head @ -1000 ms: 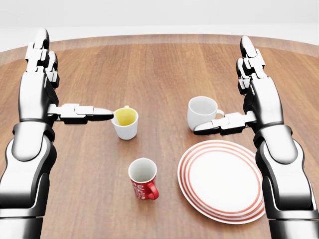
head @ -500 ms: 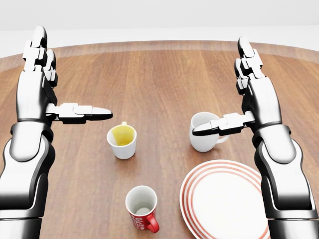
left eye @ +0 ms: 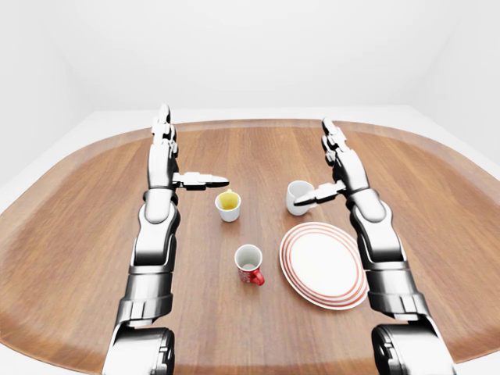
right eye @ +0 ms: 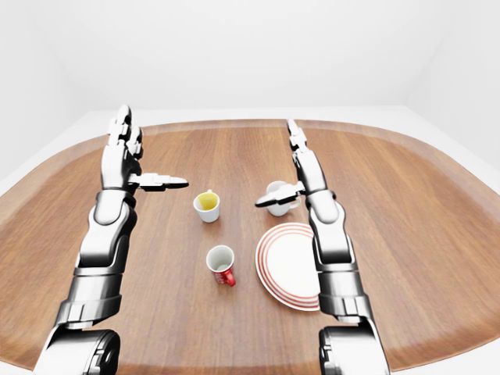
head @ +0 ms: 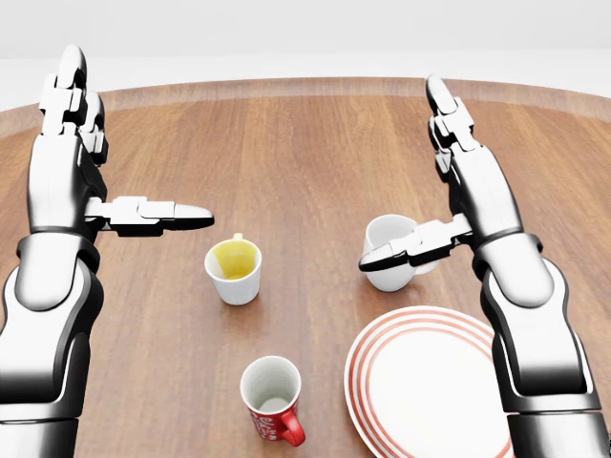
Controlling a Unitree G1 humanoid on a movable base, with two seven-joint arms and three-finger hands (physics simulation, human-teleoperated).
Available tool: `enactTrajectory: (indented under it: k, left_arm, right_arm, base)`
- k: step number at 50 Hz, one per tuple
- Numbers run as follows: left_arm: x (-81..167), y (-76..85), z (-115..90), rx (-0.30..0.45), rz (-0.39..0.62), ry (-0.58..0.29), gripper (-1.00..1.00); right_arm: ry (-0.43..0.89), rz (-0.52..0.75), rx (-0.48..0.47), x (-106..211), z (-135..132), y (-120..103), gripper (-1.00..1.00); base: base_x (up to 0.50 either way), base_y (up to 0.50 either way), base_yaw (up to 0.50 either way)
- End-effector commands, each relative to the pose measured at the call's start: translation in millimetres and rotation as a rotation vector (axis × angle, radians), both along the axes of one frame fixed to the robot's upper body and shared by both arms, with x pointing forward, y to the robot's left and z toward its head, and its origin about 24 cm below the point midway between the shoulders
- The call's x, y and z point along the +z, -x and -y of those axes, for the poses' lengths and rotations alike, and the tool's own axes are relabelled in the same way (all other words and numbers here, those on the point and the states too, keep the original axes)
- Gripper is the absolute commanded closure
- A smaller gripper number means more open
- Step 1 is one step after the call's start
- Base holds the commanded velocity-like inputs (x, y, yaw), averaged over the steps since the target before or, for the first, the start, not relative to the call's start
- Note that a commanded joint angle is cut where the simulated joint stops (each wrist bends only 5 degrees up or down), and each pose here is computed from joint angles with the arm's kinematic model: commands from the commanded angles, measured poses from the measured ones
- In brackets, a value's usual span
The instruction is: Pick up the red mug and put it on the plate
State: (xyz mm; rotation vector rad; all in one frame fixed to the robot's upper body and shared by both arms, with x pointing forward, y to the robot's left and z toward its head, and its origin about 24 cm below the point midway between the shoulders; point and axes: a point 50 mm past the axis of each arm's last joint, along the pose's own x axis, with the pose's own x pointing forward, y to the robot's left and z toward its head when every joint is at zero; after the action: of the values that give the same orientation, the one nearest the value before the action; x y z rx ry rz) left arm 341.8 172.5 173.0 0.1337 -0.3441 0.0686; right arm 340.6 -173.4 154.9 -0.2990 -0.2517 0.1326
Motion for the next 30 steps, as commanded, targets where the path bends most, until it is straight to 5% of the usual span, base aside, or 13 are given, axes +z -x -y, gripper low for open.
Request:
enactTrajectory:
  k: [1, 30]
  left_arm:
    - [1, 1.2, 1, -0.003, 0.008, -0.001, -1.00]
    - [3, 0.0, 2, -0.008, 0.011, -0.005, -1.00]
  right_arm:
    - [0.109, -0.023, 0.051, -1, -9, -3, -1.00]
    - [0.309, -0.102, 0.177, -10, -39, -11, -1.00]
  base:
    - [0.00, 0.00, 0.00]
    - [0.00, 0.00, 0.00]
